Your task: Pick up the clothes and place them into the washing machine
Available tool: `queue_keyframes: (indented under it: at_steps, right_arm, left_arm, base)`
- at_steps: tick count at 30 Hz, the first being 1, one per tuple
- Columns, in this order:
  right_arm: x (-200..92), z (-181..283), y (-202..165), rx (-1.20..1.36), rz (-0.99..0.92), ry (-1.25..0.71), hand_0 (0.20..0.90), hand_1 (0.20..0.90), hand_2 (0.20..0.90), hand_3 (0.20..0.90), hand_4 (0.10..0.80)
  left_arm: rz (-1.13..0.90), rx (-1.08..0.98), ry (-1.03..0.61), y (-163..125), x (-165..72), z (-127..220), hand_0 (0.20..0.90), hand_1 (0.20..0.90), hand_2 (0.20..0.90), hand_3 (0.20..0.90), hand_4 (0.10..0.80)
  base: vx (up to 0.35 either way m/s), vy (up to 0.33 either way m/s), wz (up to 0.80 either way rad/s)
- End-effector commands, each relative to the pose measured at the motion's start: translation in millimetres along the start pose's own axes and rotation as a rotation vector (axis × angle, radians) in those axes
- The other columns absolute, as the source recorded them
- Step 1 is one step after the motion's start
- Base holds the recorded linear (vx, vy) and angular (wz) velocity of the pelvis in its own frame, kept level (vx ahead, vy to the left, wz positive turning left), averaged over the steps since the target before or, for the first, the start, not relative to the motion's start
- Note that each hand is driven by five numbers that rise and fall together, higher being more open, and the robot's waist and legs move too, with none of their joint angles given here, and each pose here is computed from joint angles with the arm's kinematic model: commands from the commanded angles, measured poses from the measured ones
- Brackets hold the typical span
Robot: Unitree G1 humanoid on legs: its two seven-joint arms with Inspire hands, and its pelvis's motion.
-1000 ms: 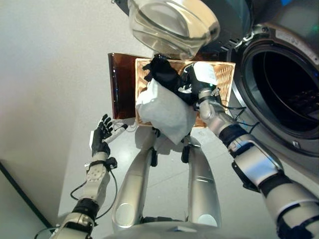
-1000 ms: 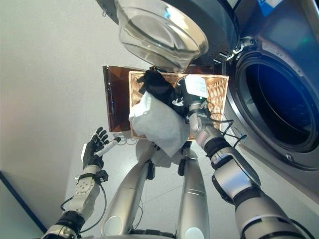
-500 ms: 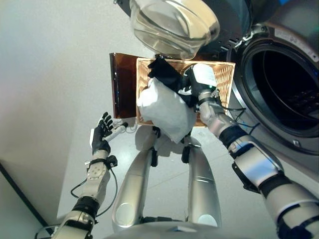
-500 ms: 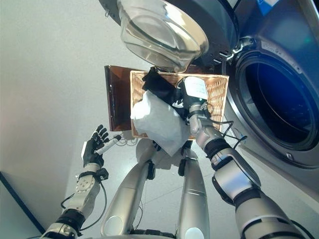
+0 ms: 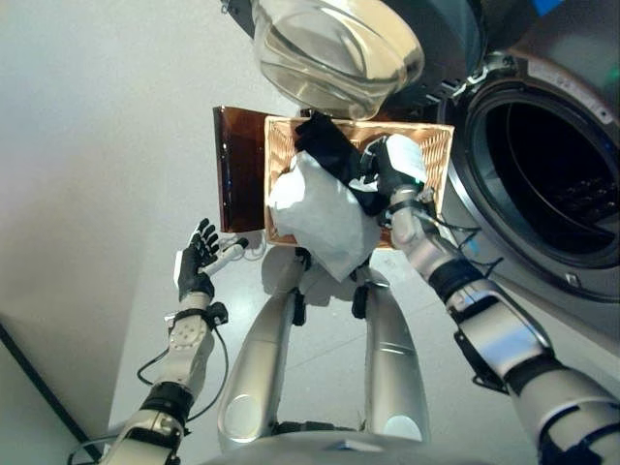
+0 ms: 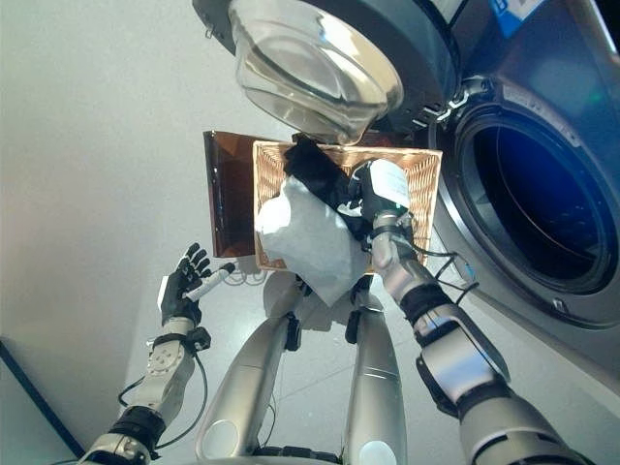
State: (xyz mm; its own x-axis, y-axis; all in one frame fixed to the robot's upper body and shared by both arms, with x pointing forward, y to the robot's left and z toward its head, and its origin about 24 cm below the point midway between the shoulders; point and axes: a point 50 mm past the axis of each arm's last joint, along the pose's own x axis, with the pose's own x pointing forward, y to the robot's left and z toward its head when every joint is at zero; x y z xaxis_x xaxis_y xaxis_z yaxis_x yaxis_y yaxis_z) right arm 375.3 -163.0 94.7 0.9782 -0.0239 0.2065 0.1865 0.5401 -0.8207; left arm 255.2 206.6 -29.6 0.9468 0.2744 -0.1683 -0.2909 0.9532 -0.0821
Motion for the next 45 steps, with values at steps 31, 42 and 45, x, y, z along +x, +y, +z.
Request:
queue_keyframes:
  at_steps: [31,42,45]
  right_arm:
    - [-97,-73,-6,1.234,-0.242,0.198,0.2,0.2,0.2,0.2,0.3]
    - [-117,-96,6,1.642,-0.435,0.28,0.2,0.2,0.2,0.2,0.3]
    - [-123,-104,12,1.775,-0.521,0.305,0.2,0.2,0.2,0.2,0.3]
  left_arm:
    - [0.148,-0.09,0.103,43,-30,-35,0.9,0.9,0.9,0.9,0.8]
    - [0.15,-0.146,0.119,41,-34,-39,0.9,0.9,0.9,0.9,0.8]
    - [0.149,-0.175,0.125,39,-36,-41,0.9,0.9,0.9,0.9,0.8]
  base:
    - [0.026,-0.011,-0.02]
    - [-0.007,-0.001,-0.04]
    - [0.002,0.001,-0.01]
